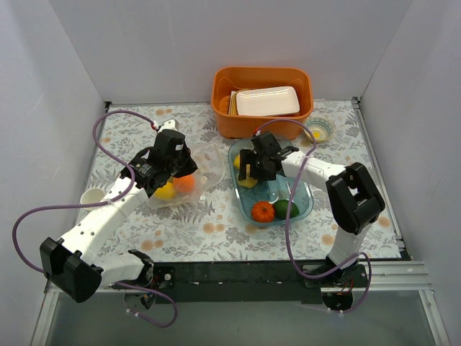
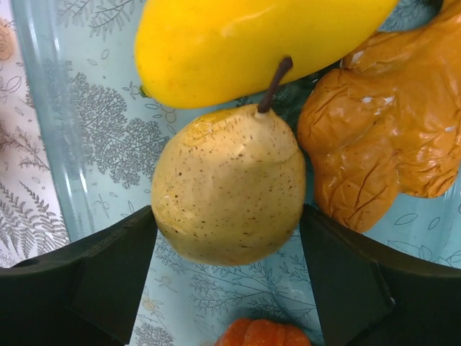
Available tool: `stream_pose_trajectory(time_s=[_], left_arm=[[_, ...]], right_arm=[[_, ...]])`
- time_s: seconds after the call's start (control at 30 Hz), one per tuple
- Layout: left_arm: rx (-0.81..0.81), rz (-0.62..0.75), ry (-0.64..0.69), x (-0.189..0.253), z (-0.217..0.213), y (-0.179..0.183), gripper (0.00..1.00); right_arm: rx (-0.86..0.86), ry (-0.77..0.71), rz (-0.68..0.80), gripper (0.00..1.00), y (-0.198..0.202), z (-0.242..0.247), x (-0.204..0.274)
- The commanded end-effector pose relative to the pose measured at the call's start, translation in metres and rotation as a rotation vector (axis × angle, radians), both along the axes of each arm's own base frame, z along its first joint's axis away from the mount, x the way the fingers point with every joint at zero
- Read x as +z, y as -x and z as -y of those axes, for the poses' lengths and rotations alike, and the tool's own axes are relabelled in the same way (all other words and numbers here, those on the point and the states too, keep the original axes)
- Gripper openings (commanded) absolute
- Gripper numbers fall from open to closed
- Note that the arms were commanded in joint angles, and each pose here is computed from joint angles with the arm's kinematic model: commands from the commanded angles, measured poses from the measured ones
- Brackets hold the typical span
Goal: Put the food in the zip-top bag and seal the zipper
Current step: Pick up the fake fruit from the bin.
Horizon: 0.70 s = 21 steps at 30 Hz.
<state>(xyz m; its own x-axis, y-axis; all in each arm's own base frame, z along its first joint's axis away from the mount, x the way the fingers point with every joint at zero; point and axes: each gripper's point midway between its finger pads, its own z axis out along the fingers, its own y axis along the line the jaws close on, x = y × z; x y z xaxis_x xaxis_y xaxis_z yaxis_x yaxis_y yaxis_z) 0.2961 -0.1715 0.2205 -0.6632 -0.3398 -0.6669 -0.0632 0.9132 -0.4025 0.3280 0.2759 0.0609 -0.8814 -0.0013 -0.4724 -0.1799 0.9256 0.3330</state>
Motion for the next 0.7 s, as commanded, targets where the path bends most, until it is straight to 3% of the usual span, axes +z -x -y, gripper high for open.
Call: stream_pose_trajectory(time_s=[0.0, 0.33, 0.67], left_arm=[[-0.003, 0.030, 0.009, 0.010, -0.001, 0.000, 0.00], [-0.003, 0.022, 0.007, 0.007, -0.001, 0.000, 0.00], [-0.008, 0.018, 0.005, 0.007, -0.001, 0.001, 0.00]], right_arm=[[-0.012, -0.012, 0.042, 0.82, -0.016, -0.005, 0.007], [0.014, -0.041, 0.070, 0.51, -0.009, -0.004, 0.018], [0.046, -0.100, 0.099, 0.47, 0.006, -0.003, 0.049]])
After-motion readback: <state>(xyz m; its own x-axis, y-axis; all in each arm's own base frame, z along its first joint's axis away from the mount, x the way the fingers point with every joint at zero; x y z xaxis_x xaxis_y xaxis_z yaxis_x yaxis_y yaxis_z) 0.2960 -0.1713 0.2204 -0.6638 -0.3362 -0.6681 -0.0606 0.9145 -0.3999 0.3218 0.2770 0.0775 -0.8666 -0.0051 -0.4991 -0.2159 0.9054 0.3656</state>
